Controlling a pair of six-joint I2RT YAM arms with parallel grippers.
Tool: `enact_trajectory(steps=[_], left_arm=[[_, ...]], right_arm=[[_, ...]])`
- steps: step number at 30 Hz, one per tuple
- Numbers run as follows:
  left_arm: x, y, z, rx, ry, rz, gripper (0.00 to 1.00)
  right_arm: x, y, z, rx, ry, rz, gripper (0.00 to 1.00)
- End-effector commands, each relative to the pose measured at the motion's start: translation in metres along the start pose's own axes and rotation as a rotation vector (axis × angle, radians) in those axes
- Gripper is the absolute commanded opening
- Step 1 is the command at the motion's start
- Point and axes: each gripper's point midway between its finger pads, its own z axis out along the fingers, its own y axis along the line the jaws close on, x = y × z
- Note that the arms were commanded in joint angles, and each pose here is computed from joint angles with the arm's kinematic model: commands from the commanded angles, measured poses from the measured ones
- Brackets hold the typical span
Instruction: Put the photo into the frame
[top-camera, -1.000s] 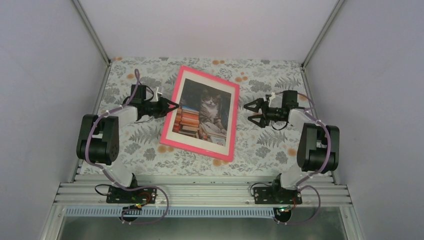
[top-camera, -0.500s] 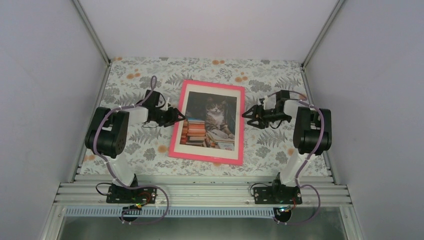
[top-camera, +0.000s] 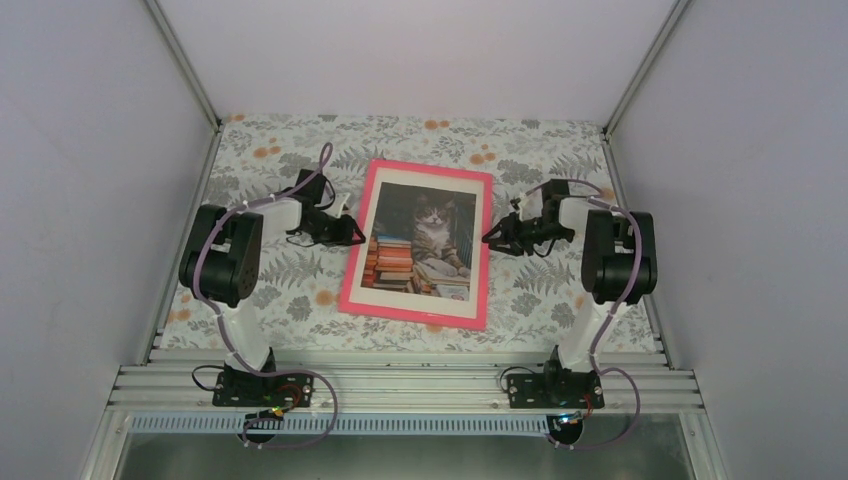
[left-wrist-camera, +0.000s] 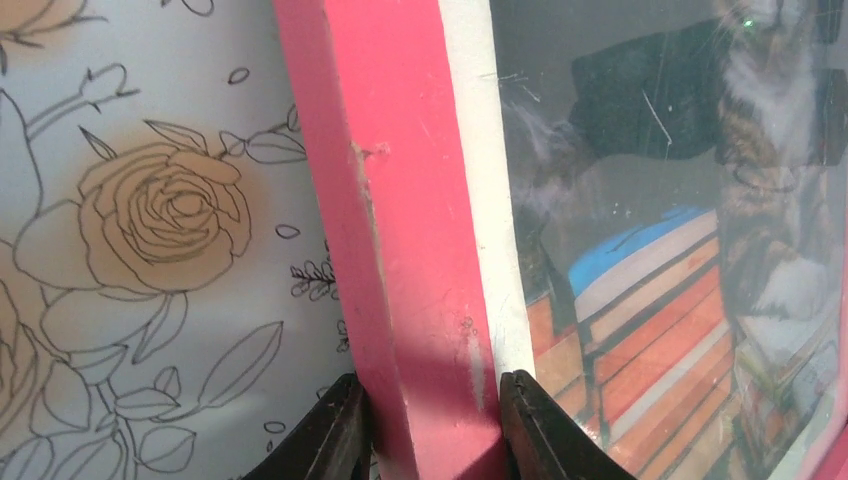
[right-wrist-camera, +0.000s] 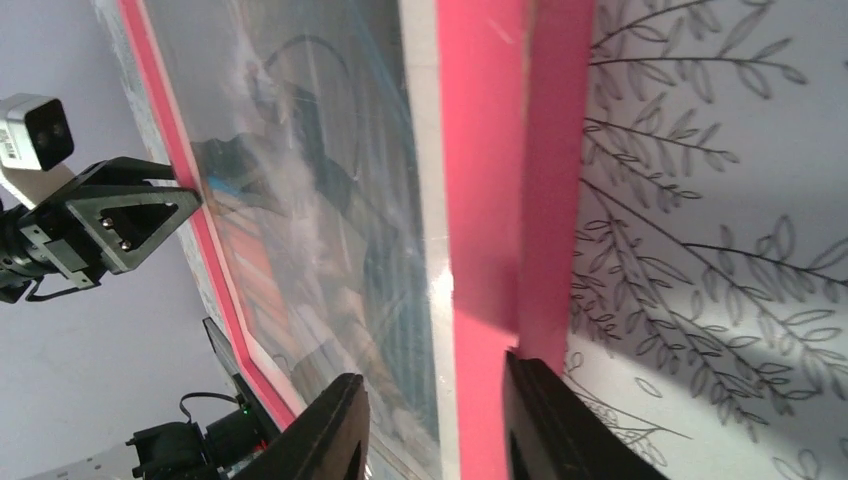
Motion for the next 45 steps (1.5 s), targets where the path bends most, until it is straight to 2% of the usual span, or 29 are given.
enact_trajectory(steps=[1,6,11,16,21,25,28,32,35,40,45], left_arm=[[0.025,0.014,0.018,-0.032,0.099,0.039,0.28],[0.039,0.01,0.021,-0.021,0.118,0.045,0.22],[0.051,0.008,0.018,-0.007,0.128,0.033,0.17],[0.059,0.003,0.016,0.013,0.126,0.001,0.14],[0.056,0.007,0.014,-0.003,0.124,-0.012,0.14],[0.045,0.01,0.008,-0.016,0.106,-0.013,0.14],[0.033,0.02,-0.001,-0.037,0.073,-0.023,0.24],[0.016,0.038,-0.01,-0.053,0.021,-0.045,0.25],[0.008,0.037,-0.007,-0.01,0.014,-0.023,0.25],[0.026,0.038,-0.002,0.014,0.074,-0.032,0.25],[0.055,0.021,-0.011,0.076,0.101,-0.016,0.2]], right_arm=[[-0.008,-0.026,0.011,0.097,0.0,-0.008,0.31],[-0.011,-0.045,0.014,0.173,0.007,-0.002,0.24],[-0.015,-0.059,0.017,0.232,0.019,-0.003,0.22],[-0.023,-0.05,0.015,0.214,0.011,-0.024,0.2],[-0.025,-0.042,0.01,0.215,0.003,-0.055,0.19],[-0.021,-0.054,0.015,0.249,0.017,-0.055,0.12],[-0.019,-0.069,0.021,0.285,0.039,-0.054,0.09],[-0.02,-0.076,0.027,0.298,0.058,-0.057,0.08],[-0.019,-0.077,0.033,0.304,0.078,-0.061,0.07],[-0.015,-0.07,0.049,0.307,0.12,-0.1,0.07],[-0.021,-0.068,0.053,0.316,0.127,-0.116,0.07]])
